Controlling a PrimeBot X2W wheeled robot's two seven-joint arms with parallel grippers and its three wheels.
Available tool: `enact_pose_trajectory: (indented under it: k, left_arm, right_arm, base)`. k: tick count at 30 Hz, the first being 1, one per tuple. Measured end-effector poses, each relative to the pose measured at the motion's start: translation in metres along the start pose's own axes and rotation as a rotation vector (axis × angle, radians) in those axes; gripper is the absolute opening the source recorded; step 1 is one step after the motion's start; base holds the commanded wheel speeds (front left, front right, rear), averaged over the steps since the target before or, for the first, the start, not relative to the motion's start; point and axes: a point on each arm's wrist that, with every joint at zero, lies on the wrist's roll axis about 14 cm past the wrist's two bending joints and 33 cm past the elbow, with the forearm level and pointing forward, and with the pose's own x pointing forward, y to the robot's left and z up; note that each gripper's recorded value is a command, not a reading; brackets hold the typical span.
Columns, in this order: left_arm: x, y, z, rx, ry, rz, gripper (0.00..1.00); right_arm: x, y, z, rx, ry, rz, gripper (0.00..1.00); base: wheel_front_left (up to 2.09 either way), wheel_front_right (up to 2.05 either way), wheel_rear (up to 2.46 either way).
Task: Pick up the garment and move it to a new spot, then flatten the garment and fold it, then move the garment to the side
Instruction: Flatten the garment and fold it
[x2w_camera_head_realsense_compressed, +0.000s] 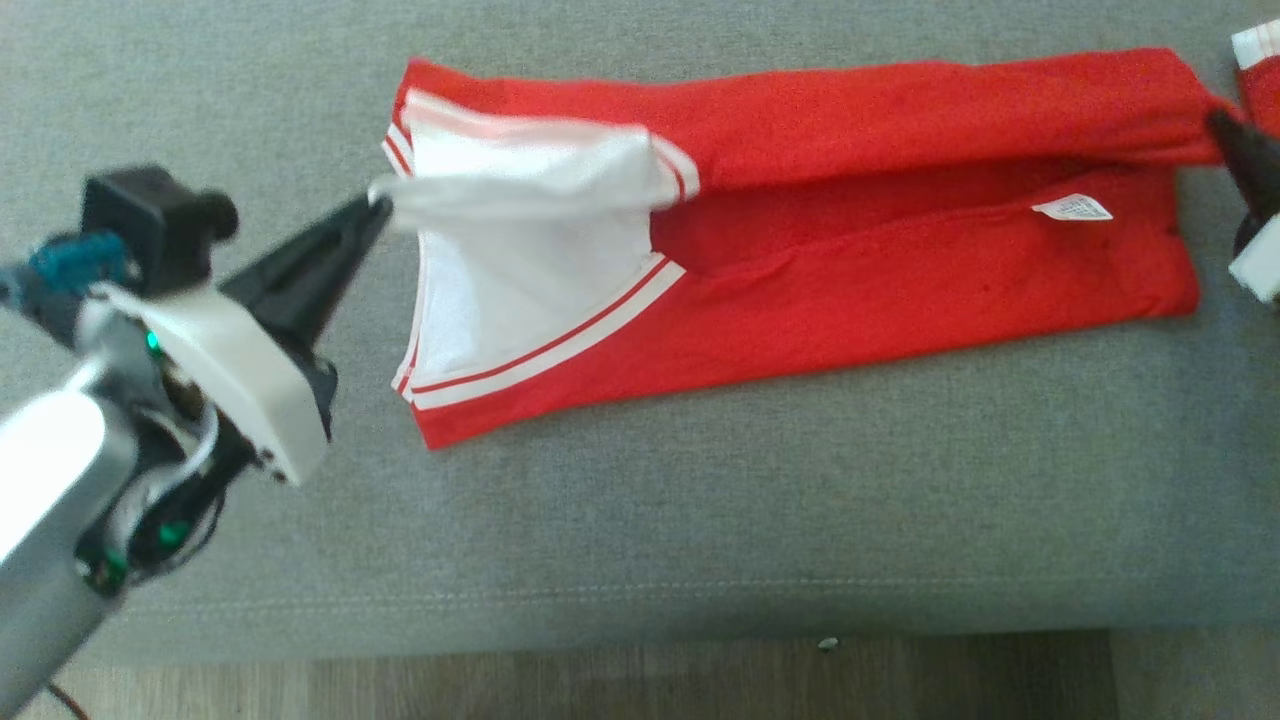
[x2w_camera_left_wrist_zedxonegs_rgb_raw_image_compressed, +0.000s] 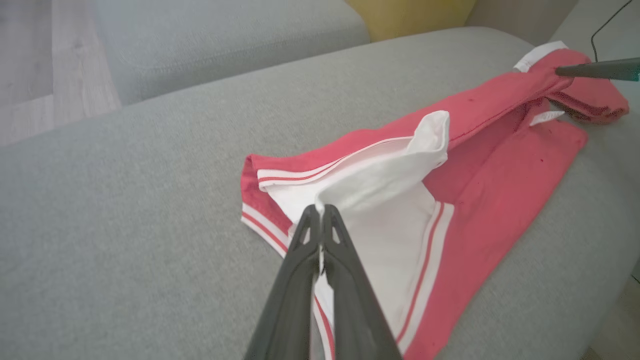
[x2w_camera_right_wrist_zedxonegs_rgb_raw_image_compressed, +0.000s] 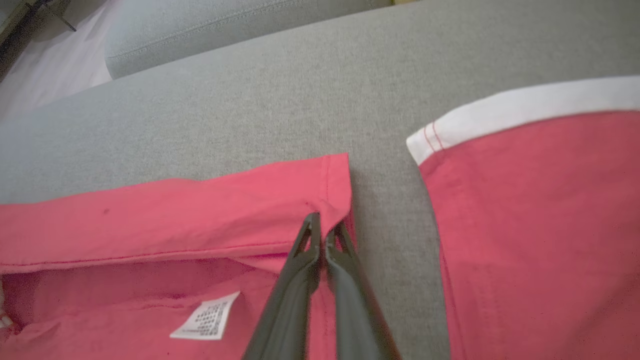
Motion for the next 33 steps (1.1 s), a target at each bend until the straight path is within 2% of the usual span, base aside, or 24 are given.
enact_pose_trajectory:
  k: [10, 11, 12, 13, 14, 18, 23, 29, 33]
  left_arm:
    - [-0.019, -0.022, -0.051, -0.091, 0.091, 0.029, 0.00]
    - [-0.019, -0.024, -0.056, -0.103, 0.093, 0.035, 0.00]
    - [-0.019, -0.025, -0.059, -0.117, 0.089, 0.049, 0.00]
    - [-0.019, -0.024, -0.062, -0.126, 0.086, 0.064, 0.18]
    - [-0.019, -0.023, -0.065, -0.133, 0.081, 0.084, 1.00]
    - [-0.020, -0.018, -0.063, -0.151, 0.011, 0.156, 1.00]
    - [-0.026, -0.013, -0.044, -0.152, -0.117, 0.251, 1.00]
    - [-0.039, -0.015, -0.016, -0.163, -0.256, 0.341, 1.00]
    - [-0.051, -0.023, 0.012, -0.166, -0.374, 0.365, 1.00]
  right_arm:
    - [-0.003, 0.008, -0.034, 0.034, 0.059, 0.018, 0.00]
    - [-0.004, 0.008, -0.036, 0.037, 0.063, 0.018, 0.03]
    - [-0.004, 0.009, -0.038, 0.041, 0.060, 0.018, 0.25]
    - [-0.005, 0.010, -0.037, 0.045, 0.051, 0.019, 0.47]
    - [-0.006, 0.012, -0.036, 0.051, 0.036, 0.022, 0.99]
    - [-0.014, 0.017, -0.021, 0.056, -0.085, 0.028, 1.00]
    - [-0.033, 0.026, 0.010, 0.053, -0.300, 0.042, 1.00]
    - [-0.056, 0.046, 0.022, 0.054, -0.500, 0.069, 1.00]
    - [-0.069, 0.060, 0.021, 0.031, -0.581, 0.089, 1.00]
  base:
    - [0.00, 0.00, 0.00]
    - [0.00, 0.00, 0.00]
    - [0.00, 0.00, 0.00]
    - [0.00, 0.00, 0.00]
    - [0.00, 0.00, 0.00]
    - [0.00, 0.00, 0.00]
    - [0.00, 0.00, 0.00]
    - [0.00, 0.00, 0.00]
    - [0.00, 0.00, 0.00]
